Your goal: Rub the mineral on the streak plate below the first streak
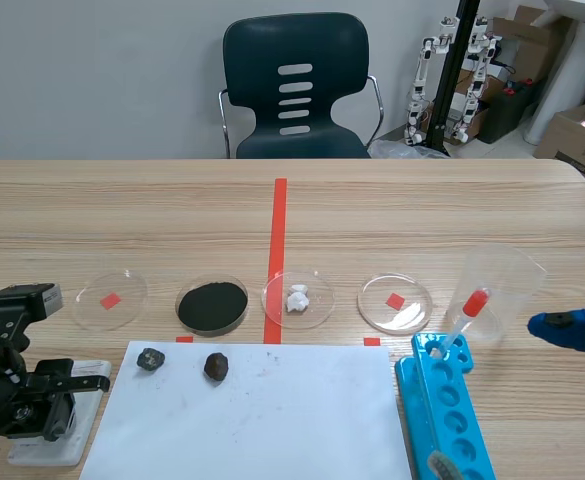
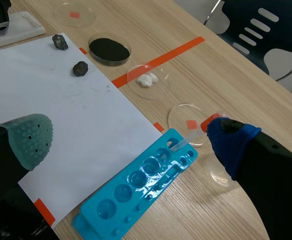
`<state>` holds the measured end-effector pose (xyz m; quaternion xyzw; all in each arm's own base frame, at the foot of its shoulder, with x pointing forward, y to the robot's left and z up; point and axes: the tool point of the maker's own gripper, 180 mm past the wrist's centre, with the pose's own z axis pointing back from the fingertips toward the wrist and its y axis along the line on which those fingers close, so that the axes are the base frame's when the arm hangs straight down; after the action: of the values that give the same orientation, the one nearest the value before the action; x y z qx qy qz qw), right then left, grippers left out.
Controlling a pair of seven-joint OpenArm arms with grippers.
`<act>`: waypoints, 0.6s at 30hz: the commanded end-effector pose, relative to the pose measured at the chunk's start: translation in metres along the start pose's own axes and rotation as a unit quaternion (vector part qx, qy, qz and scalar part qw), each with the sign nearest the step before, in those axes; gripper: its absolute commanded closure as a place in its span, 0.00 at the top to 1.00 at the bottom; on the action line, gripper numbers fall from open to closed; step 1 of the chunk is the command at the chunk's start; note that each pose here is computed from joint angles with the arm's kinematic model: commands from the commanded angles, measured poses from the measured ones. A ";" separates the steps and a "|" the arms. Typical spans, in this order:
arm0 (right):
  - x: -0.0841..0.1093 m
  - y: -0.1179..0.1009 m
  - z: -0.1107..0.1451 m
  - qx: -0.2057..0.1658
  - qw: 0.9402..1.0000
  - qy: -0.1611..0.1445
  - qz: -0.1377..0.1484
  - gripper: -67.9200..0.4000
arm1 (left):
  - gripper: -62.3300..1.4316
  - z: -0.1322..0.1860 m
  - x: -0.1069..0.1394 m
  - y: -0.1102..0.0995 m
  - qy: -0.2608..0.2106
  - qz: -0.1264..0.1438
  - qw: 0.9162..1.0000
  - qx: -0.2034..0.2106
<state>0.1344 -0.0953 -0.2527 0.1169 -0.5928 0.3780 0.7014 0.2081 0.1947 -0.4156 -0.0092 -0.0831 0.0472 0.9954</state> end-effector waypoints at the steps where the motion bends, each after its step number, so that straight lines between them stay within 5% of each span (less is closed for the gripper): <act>1: 0.006 -0.004 -0.001 -0.003 1.000 -0.012 0.004 0.96 | 0.19 -0.002 0.004 0.002 -0.012 -0.001 1.000 0.002; 6: 0.006 -0.004 -0.001 -0.003 1.000 -0.012 0.004 0.96 | 0.19 -0.003 0.004 -0.001 -0.013 -0.003 1.000 -0.003; 12: 0.006 -0.004 -0.001 -0.003 1.000 -0.012 0.004 0.96 | 0.19 -0.001 0.005 -0.034 -0.018 -0.002 0.996 -0.085; 18: 0.006 -0.004 -0.001 -0.003 1.000 -0.012 0.004 0.96 | 0.19 -0.001 0.005 -0.040 -0.020 -0.002 0.995 -0.096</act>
<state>0.1342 -0.0952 -0.2527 0.1174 -0.5926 0.3782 0.7014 0.2198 0.1577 -0.4142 -0.0996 -0.1118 0.0389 0.9880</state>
